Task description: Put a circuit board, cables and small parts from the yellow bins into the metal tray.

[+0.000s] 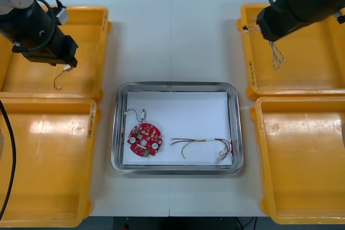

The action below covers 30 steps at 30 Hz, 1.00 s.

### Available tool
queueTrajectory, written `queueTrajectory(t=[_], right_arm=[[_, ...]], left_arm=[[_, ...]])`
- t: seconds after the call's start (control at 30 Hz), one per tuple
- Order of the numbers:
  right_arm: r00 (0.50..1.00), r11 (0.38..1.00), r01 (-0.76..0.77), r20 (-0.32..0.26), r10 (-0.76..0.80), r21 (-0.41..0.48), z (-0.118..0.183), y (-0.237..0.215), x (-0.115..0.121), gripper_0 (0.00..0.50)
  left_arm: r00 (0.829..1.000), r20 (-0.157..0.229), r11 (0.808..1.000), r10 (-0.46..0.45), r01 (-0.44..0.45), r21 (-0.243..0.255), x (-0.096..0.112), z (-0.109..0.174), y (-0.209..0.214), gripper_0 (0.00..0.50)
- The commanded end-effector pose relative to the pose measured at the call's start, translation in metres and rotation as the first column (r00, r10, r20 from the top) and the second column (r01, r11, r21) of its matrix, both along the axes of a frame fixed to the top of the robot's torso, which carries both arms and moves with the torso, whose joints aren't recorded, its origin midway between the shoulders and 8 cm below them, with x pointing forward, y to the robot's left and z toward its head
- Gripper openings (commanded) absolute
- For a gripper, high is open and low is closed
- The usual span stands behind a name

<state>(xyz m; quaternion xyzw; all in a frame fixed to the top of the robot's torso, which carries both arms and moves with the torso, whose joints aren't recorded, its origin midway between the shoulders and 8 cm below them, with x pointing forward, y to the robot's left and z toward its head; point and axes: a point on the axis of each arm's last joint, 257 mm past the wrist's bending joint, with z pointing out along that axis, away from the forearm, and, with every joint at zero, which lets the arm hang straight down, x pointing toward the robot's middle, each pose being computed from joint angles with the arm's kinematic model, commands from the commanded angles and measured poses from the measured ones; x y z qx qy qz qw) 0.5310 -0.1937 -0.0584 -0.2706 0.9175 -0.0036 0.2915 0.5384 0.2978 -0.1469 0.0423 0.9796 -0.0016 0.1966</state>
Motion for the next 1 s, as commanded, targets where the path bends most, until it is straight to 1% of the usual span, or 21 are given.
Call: queueTrajectory(t=[0.03, 0.17, 0.27, 0.33, 0.37, 0.43, 0.47, 0.5, 0.6, 0.63, 0.67, 0.73, 0.8, 0.83, 1.0], right_arm=[[0.985, 0.981, -0.166, 0.027, 0.170, -0.100, -0.002, 0.037, -0.018, 0.000], [0.962, 0.949, -0.262, 0.029, 0.271, -0.173, -0.018, 0.060, -0.038, 0.000], [0.944, 0.924, -0.322, 0.007, 0.331, -0.207, -0.037, 0.070, -0.054, 0.000], [0.933, 0.909, -0.353, -0.006, 0.361, -0.223, -0.045, 0.075, -0.061, 0.000], [0.926, 0.899, -0.372, -0.021, 0.378, -0.232, -0.052, 0.077, -0.066, 0.000], [0.914, 0.882, -0.401, -0.042, 0.404, -0.249, -0.061, 0.081, -0.071, 0.000], [0.899, 0.859, -0.434, -0.060, 0.435, -0.272, -0.067, 0.083, -0.074, 0.000], [0.881, 0.832, -0.467, -0.072, 0.468, -0.299, -0.072, 0.085, -0.076, 0.000], [0.839, 0.772, -0.535, -0.107, 0.534, -0.345, -0.085, 0.091, -0.081, 0.000], [0.833, 0.763, -0.542, -0.109, 0.542, -0.352, -0.086, 0.092, -0.082, 0.000], [0.819, 0.741, -0.562, -0.122, 0.561, -0.367, -0.093, 0.095, -0.084, 0.000], [0.803, 0.714, -0.581, -0.135, 0.580, -0.391, -0.098, 0.099, -0.084, 0.000], [0.789, 0.691, -0.598, -0.150, 0.595, -0.406, -0.103, 0.102, -0.085, 0.000], [0.782, 0.683, -0.605, -0.148, 0.605, -0.409, -0.105, 0.107, -0.084, 0.000], [0.739, 0.648, -0.650, -0.131, 0.660, -0.397, -0.115, 0.129, -0.075, 0.000]], left_arm=[[0.993, 0.117, 0.999, -0.030, 0.025, 0.043, 0.029, 0.039, 0.023, 0.500], [0.990, 0.139, 0.998, -0.037, 0.031, 0.047, 0.041, 0.032, 0.031, 0.500], [0.987, 0.157, 0.999, -0.034, 0.027, 0.046, 0.049, 0.028, 0.034, 0.500], [0.986, 0.162, 0.999, -0.031, 0.024, 0.044, 0.052, 0.024, 0.037, 0.500], [0.985, 0.169, 0.999, -0.033, 0.026, 0.047, 0.055, 0.023, 0.038, 0.500], [0.985, 0.170, 0.998, -0.036, 0.027, 0.052, 0.059, 0.017, 0.040, 0.500], [0.984, 0.176, 0.998, -0.038, 0.028, 0.055, 0.061, 0.015, 0.041, 0.500], [0.983, 0.177, 0.998, -0.038, 0.028, 0.058, 0.063, 0.012, 0.042, 0.500], [0.982, 0.183, 0.997, -0.045, 0.033, 0.067, 0.067, 0.007, 0.043, 0.500], [0.982, 0.182, 0.997, -0.046, 0.033, 0.070, 0.068, 0.006, 0.044, 0.500], [0.983, 0.179, 0.997, -0.047, 0.034, 0.074, 0.069, 0.001, 0.045, 0.500], [0.981, 0.188, 0.996, -0.052, 0.037, 0.080, 0.073, -0.001, 0.046, 0.500], [0.981, 0.186, 0.995, -0.054, 0.038, 0.089, 0.074, -0.007, 0.047, 0.500], [0.979, 0.195, 0.995, -0.058, 0.040, 0.093, 0.077, -0.007, 0.047, 0.500], [0.979, 0.196, 0.993, -0.064, 0.043, 0.106, 0.080, -0.015, 0.050, 0.500]])
